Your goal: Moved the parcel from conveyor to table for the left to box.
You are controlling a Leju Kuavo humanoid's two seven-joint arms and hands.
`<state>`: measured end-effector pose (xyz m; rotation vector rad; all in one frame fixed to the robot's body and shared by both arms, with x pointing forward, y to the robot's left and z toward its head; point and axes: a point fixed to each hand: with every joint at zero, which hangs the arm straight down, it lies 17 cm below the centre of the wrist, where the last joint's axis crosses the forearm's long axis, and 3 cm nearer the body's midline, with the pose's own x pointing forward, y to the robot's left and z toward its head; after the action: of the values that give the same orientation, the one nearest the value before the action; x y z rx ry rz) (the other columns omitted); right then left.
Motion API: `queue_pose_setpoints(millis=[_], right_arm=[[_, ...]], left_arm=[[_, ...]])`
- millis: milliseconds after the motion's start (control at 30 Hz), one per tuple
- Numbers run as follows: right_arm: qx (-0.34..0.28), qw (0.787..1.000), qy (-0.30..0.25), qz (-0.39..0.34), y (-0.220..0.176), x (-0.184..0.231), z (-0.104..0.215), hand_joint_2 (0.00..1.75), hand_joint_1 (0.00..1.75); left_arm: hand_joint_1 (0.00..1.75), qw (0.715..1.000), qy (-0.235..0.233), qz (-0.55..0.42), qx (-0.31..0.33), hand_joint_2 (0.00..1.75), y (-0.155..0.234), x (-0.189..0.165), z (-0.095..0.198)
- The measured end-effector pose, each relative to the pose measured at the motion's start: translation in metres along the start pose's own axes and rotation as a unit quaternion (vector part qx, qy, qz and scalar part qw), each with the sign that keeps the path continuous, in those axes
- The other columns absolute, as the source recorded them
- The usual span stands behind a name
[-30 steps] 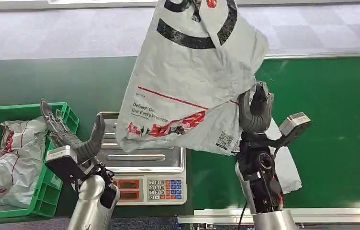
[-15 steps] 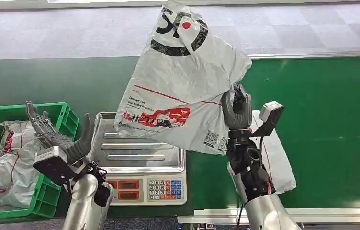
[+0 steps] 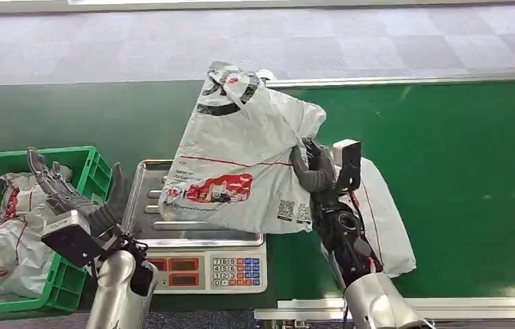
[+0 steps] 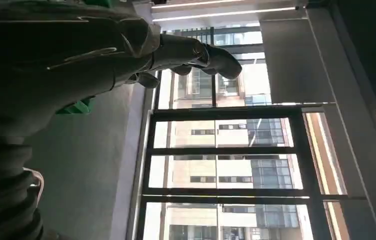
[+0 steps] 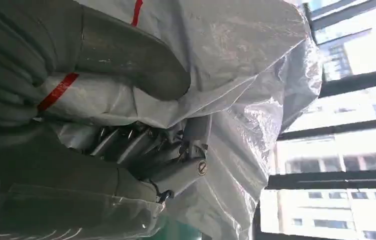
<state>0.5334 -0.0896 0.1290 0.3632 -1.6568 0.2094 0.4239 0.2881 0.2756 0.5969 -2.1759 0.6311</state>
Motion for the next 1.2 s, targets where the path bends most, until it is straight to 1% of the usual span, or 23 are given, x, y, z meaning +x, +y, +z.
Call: queue_pose_setpoints(millis=[67,200,333,733,1200], right_arm=[[0.025,0.999,0.032,0.022,0.012,-0.014,0.002,1.75,1.75],[0.092,0.99,0.101,0.033,0.041,-0.048,0.017,1.75,1.75],[0.113,0.984,0.128,0.041,0.05,-0.063,0.025,1.75,1.75],[0.162,0.976,0.146,0.027,0.065,-0.071,0.038,1.75,1.75],[0.153,0.978,0.14,0.026,0.061,-0.07,0.037,1.75,1.75]], left_arm=[[0.0,1.0,-0.003,-0.002,-0.001,1.75,0.0,0.001,0.0],[0.0,1.0,-0.003,-0.003,-0.002,1.75,-0.001,0.001,0.0],[0.0,1.0,-0.003,-0.002,-0.004,1.75,-0.002,0.002,0.001],[0.0,1.0,-0.001,0.0,-0.011,1.75,-0.007,0.001,0.004],[0.0,1.0,0.002,0.0,-0.016,1.75,-0.011,-0.001,0.007]])
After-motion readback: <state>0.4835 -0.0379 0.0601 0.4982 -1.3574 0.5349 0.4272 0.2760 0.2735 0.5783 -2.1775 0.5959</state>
